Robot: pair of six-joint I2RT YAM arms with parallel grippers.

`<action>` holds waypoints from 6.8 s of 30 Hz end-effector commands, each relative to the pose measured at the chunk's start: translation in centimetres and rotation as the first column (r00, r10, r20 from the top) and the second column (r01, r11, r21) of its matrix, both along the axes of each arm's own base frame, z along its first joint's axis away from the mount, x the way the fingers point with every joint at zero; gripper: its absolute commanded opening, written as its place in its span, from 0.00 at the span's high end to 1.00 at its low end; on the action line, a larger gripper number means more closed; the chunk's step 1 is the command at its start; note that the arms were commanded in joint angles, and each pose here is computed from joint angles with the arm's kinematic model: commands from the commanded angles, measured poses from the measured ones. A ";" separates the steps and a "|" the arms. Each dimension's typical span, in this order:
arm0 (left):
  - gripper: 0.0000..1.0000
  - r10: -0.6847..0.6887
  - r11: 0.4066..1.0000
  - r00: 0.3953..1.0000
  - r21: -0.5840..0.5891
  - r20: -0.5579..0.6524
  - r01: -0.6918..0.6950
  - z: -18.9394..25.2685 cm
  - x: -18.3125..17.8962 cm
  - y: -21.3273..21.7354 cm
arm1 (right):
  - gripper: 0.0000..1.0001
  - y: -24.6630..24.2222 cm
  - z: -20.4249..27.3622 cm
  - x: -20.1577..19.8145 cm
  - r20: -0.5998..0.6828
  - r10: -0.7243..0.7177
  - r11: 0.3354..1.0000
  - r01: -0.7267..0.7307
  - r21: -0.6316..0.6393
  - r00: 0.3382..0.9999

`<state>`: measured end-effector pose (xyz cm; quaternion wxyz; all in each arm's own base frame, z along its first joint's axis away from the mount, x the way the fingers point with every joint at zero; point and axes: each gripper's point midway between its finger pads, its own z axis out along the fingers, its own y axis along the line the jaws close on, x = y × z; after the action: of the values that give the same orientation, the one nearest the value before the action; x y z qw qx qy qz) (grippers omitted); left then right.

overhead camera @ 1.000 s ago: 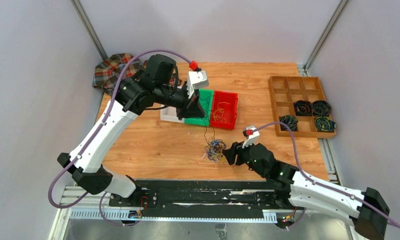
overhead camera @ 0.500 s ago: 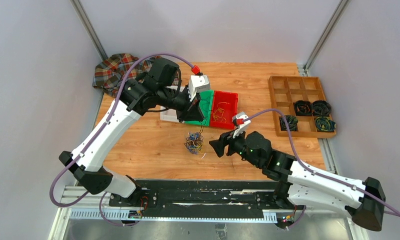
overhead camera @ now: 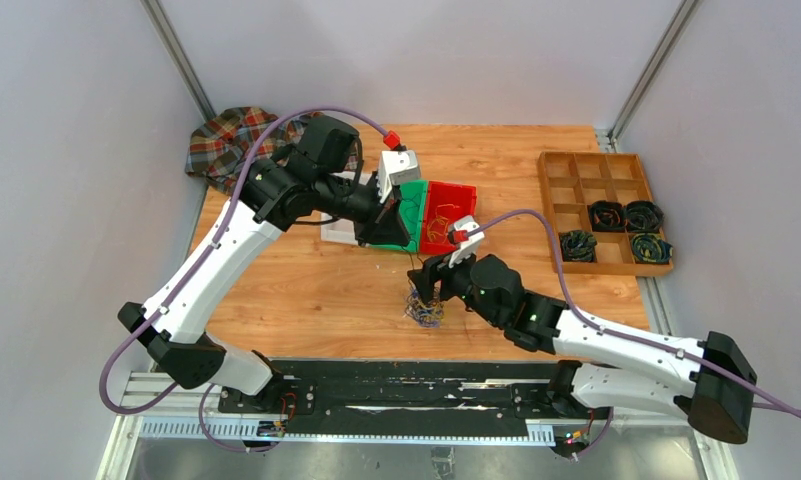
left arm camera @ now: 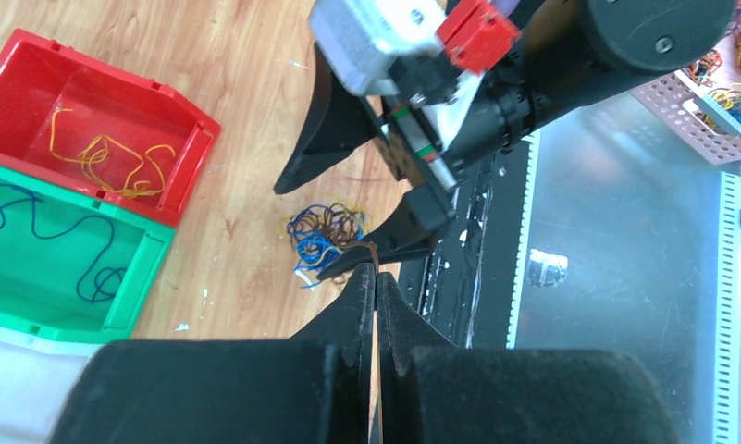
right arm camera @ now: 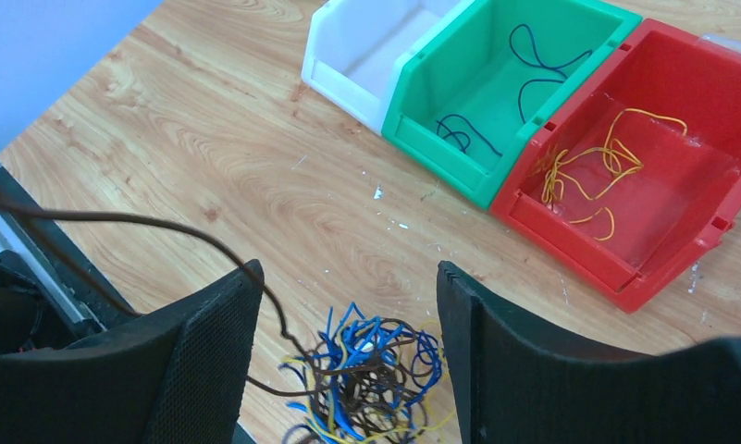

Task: Untangle the cables
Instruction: Untie the cable, then place the cable in the bin.

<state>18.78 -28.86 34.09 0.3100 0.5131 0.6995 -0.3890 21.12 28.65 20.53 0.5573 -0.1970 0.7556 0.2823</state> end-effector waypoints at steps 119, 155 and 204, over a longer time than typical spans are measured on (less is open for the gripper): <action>1.00 0.792 0.544 0.081 -0.640 0.605 -0.542 22.1 11.1 15.4 | 0.31 -6.0 -7.0 -2.2 -0.088 -0.102 0.993 0.097 -0.063 0.991; 0.99 0.776 0.552 0.066 -0.626 0.627 -0.550 23.0 19.7 14.7 | 0.32 -8.0 -7.2 -2.6 -0.089 -0.141 0.988 0.133 -0.081 0.986; 0.99 0.733 0.625 0.060 -0.635 0.678 -0.455 25.0 21.8 12.4 | 0.32 -9.5 -8.3 -2.4 -0.086 -0.205 0.976 0.198 -0.092 0.975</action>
<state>42.65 -17.12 54.80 0.7976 0.2610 0.5420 0.0447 18.60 19.79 12.76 0.5359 -0.1387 0.8044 0.2156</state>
